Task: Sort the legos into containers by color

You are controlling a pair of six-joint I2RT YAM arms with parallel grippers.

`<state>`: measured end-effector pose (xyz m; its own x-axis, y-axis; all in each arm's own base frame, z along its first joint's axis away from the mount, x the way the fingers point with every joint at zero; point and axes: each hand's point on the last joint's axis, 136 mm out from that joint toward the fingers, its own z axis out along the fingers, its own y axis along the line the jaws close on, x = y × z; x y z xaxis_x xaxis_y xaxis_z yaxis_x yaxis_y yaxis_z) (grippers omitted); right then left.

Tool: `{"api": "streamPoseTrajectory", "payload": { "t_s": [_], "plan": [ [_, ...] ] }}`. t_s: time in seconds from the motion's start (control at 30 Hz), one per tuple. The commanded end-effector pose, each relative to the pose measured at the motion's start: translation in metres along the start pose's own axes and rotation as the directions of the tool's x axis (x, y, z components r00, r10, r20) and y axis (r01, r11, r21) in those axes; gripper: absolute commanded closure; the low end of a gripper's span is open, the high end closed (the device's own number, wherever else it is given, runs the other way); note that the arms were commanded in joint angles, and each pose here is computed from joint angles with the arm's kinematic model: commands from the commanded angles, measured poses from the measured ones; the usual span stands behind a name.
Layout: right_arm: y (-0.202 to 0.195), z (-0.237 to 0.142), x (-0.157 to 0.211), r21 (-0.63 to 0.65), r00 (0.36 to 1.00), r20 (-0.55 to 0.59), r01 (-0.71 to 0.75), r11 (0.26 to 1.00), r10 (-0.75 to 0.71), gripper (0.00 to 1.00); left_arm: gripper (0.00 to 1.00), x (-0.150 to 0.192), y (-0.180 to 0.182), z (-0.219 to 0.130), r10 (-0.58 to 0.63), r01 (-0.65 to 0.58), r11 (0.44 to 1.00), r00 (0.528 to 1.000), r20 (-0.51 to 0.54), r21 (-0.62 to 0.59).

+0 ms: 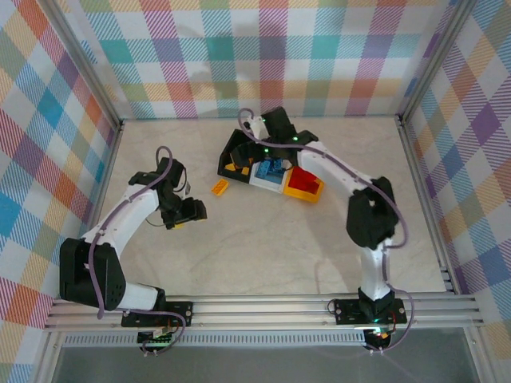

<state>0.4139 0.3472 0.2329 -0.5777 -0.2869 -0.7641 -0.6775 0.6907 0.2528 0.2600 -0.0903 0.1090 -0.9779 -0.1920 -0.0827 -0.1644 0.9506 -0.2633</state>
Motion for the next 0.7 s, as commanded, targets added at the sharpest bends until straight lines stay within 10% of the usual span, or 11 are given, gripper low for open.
{"api": "streamPoseTrajectory", "payload": {
  "t_s": [0.0,0.37,0.67],
  "plan": [
    [0.008,-0.043,-0.009,0.012,0.993,0.096,0.064,0.998,-0.065,0.00,0.28,-0.019,-0.006,-0.006,0.036,-0.037,0.999,0.998,0.042,0.011],
    [0.016,-0.122,0.071,0.044,0.989,0.129,-0.078,0.996,0.071,0.00,0.07,-0.069,-0.032,0.006,0.257,-0.258,0.966,0.963,0.077,0.006],
    [0.007,-0.152,0.114,0.106,0.974,0.150,-0.188,0.976,0.171,0.00,0.07,-0.102,-0.067,0.046,0.604,-0.599,0.797,0.792,0.087,-0.080]
  ]
}}
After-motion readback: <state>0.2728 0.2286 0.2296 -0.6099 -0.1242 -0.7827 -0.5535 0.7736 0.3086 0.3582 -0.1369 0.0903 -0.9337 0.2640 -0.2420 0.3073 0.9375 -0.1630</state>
